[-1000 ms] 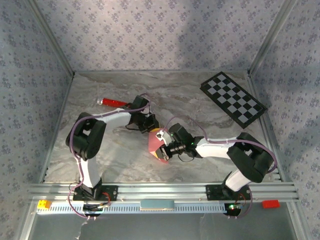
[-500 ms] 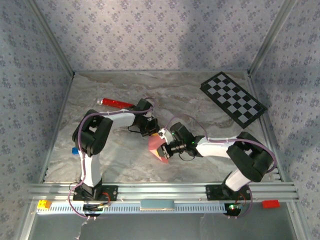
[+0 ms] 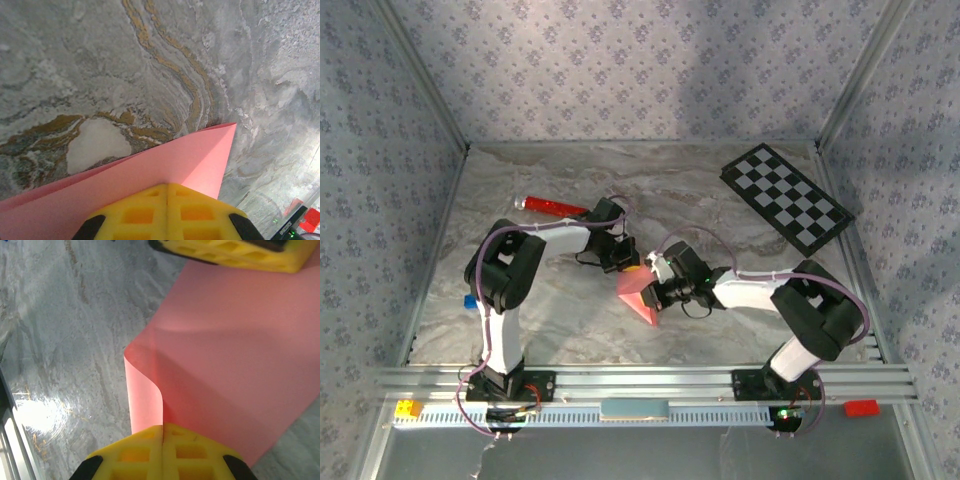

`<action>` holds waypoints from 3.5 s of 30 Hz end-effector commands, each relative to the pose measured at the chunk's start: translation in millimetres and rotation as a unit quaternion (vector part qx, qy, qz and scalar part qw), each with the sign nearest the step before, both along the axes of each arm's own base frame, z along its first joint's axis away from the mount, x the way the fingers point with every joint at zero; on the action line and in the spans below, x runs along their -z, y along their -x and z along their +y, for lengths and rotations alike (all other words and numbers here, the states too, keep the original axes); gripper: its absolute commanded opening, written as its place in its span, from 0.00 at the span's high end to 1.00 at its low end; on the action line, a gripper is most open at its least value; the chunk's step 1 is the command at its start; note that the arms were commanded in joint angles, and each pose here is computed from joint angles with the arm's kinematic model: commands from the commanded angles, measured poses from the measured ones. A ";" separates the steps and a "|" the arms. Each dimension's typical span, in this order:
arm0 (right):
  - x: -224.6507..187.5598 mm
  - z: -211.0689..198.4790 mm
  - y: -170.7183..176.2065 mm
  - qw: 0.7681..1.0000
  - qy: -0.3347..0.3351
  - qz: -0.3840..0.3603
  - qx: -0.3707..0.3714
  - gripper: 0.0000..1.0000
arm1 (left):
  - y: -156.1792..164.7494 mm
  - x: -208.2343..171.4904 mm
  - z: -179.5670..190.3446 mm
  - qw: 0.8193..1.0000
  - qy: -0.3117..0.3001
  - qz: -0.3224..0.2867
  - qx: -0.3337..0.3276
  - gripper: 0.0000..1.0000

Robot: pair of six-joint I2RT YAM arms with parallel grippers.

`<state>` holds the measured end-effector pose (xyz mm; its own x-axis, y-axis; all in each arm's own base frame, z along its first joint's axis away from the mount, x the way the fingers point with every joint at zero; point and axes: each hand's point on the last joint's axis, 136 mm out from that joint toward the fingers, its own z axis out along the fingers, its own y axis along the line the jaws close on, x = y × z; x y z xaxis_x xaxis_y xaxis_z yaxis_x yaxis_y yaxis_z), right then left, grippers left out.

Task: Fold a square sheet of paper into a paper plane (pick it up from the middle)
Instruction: Third fold the triangle at the center of the table.

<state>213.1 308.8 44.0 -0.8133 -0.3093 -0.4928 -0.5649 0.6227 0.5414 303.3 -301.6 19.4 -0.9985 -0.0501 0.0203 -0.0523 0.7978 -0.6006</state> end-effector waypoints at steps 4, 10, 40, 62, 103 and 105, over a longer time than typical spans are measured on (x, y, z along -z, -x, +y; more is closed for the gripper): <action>-1.9 -4.3 -11.1 1.000 0.018 0.002 0.018 0.99 | 14.7 24.2 13.3 0.999 -0.035 0.028 0.000 0.95; 1.6 -4.2 -12.9 0.999 0.027 0.005 0.020 0.99 | 14.5 22.9 12.9 0.999 -0.034 0.028 0.000 0.95; 16.3 -11.5 -10.3 0.997 0.064 0.015 0.031 0.99 | 15.8 23.3 13.6 0.999 -0.034 0.030 -0.001 0.96; 19.8 -10.1 -9.8 0.997 0.074 0.018 0.028 0.99 | 16.6 22.2 14.3 0.999 -0.033 0.029 -0.002 0.96; 18.2 -15.9 -10.1 0.996 0.087 0.007 0.035 1.00 | 16.4 23.1 14.6 0.999 -0.035 0.029 -0.004 0.96; 18.4 -16.1 -10.3 0.995 0.088 0.007 0.036 1.00 | 16.5 23.6 15.2 0.999 -0.035 0.030 -0.005 0.96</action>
